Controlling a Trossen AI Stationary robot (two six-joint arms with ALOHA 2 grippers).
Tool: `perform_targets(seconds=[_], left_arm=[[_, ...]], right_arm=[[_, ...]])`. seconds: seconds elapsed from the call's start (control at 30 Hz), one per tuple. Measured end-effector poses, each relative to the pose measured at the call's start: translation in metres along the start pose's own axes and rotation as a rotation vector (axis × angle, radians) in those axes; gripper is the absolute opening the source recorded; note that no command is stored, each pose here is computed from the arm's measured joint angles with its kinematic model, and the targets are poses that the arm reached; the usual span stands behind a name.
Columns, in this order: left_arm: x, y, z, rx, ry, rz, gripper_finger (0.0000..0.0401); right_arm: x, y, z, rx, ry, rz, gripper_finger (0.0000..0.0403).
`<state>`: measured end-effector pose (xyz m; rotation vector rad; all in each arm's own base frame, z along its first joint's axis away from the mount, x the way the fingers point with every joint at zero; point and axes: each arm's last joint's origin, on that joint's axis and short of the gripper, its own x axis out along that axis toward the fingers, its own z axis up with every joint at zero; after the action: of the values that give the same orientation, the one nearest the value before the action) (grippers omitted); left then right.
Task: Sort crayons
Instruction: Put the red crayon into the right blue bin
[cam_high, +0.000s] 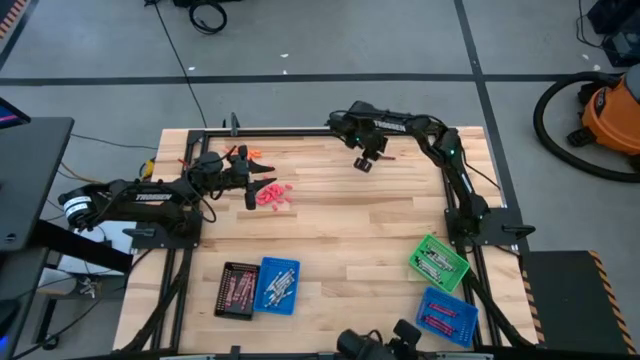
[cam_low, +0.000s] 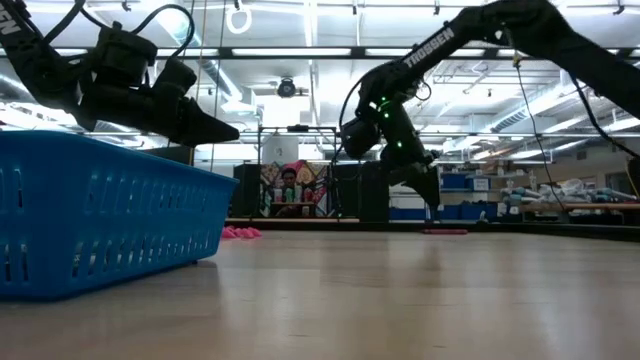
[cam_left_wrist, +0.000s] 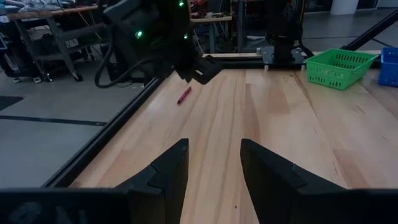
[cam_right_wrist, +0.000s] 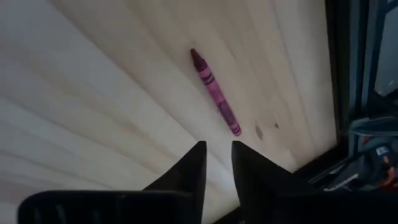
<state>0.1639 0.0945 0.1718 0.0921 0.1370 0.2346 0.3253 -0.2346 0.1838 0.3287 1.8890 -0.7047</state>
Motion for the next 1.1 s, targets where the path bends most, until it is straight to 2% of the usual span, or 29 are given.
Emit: perform_targets(seconds=[0.27,0.5,0.73,1.1], left_arm=[[0.000,0.000,0.000,0.007,0.002,0.000,0.0155],[0.000,0.000,0.000,0.015,0.002,-0.001,0.0155],[0.000,0.000,0.000,0.009,0.002,-0.001,0.0155],[0.000,0.000,0.000,0.011,0.002,-0.001,0.0155]], right_arm=[[-0.008,0.018,-0.032,0.012,-0.148,0.021,0.0125],[-0.007,0.029,-0.059,0.019,-0.311,0.036,0.0136],[0.006,0.040,-0.079,-0.031,-0.263,0.040,0.0135],[0.021,0.045,-0.081,-0.023,-0.239,0.045,0.0133]])
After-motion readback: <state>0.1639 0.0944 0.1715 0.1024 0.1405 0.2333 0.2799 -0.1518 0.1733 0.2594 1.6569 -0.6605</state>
